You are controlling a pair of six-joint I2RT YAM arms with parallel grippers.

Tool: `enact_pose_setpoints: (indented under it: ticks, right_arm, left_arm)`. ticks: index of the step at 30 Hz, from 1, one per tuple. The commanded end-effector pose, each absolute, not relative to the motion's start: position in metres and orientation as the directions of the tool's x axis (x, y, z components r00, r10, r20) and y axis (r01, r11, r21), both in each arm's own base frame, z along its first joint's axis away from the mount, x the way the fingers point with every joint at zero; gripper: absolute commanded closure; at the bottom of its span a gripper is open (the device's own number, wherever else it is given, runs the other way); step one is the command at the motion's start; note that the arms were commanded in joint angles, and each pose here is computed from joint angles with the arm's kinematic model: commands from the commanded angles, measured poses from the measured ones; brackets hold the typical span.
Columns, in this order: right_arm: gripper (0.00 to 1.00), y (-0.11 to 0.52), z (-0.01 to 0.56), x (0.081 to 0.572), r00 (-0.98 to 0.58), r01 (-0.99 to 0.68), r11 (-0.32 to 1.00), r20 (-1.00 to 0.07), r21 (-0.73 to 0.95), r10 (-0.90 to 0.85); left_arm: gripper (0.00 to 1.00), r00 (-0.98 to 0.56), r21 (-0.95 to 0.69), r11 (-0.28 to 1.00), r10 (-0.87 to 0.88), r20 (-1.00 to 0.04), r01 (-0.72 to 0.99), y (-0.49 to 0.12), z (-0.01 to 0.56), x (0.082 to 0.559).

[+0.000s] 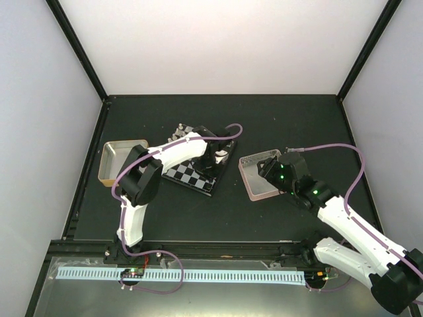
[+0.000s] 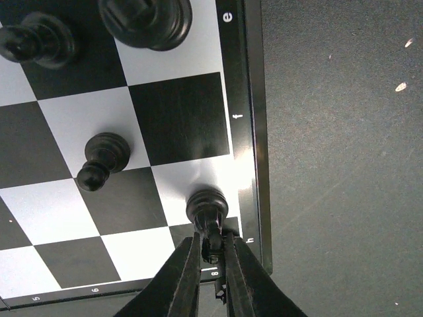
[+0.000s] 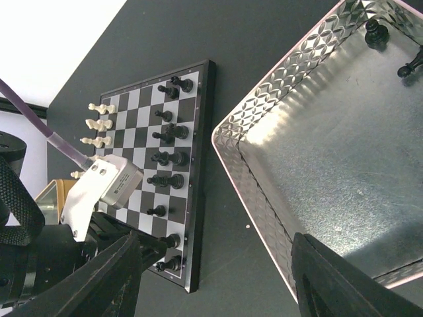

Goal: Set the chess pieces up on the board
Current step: Place the chess piece on the chessboard, then pick up the chess piece from the storage box.

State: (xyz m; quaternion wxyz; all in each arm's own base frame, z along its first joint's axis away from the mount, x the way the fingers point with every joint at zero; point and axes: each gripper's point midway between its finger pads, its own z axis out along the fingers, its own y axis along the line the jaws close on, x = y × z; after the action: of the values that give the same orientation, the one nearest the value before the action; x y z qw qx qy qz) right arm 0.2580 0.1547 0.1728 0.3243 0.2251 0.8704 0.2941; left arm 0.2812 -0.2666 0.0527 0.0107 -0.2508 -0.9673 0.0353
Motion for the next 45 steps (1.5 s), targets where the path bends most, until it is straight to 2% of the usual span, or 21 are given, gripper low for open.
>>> enact_pose_setpoints:
  ticks: [1, 4, 11, 16, 19, 25, 31, 35, 45]
  right_arm:
    - [0.37, 0.147, 0.170, 0.259, -0.672, 0.217, 0.736, -0.449, 0.641, 0.589]
    - [0.37, 0.146, 0.170, 0.259, -0.670, 0.218, 0.737, -0.451, 0.640, 0.589]
    - [0.37, 0.139, 0.169, 0.261, -0.658, 0.211, 0.771, -0.496, 0.601, 0.567]
    - [0.43, 0.125, 0.165, 0.271, -0.643, 0.176, 0.856, -0.602, 0.486, 0.474]
    - [0.47, 0.114, 0.153, 0.281, -0.665, 0.190, 0.904, -0.627, 0.384, 0.406]
    - [0.55, 0.091, 0.111, 0.298, -0.716, 0.296, 0.942, -0.616, 0.159, 0.329]
    - [0.64, 0.085, 0.077, 0.322, -0.714, 0.401, 0.906, -0.572, 0.138, 0.403]
    - [0.64, 0.083, 0.058, 0.343, -0.696, 0.491, 0.865, -0.552, 0.099, 0.459]
    - [0.63, 0.064, 0.045, 0.358, -0.605, 0.654, 0.756, -0.587, 0.018, 0.538]
  left_arm:
    - [0.87, -0.872, -0.094, 0.868, 0.490, -0.011, 0.489, -0.273, 0.056, 0.288]
    - [0.82, -0.873, -0.092, 0.869, 0.487, -0.017, 0.487, -0.273, 0.056, 0.289]
    - [0.64, -0.877, -0.109, 0.870, 0.474, -0.078, 0.481, -0.277, 0.077, 0.295]
    - [0.60, -0.876, -0.192, 0.859, 0.440, -0.200, 0.475, -0.286, 0.120, 0.297]
    - [0.59, -0.868, -0.241, 0.848, 0.401, -0.293, 0.473, -0.288, 0.146, 0.298]
    - [0.57, -0.828, -0.315, 0.844, 0.238, -0.507, 0.435, -0.272, 0.196, 0.304]
    - [0.54, -0.737, -0.366, 0.814, 0.107, -0.667, 0.450, -0.257, 0.228, 0.299]
    - [0.52, -0.696, -0.378, 0.798, 0.071, -0.715, 0.470, -0.250, 0.240, 0.292]
    - [0.51, -0.706, -0.368, 0.806, 0.085, -0.703, 0.464, -0.239, 0.234, 0.288]
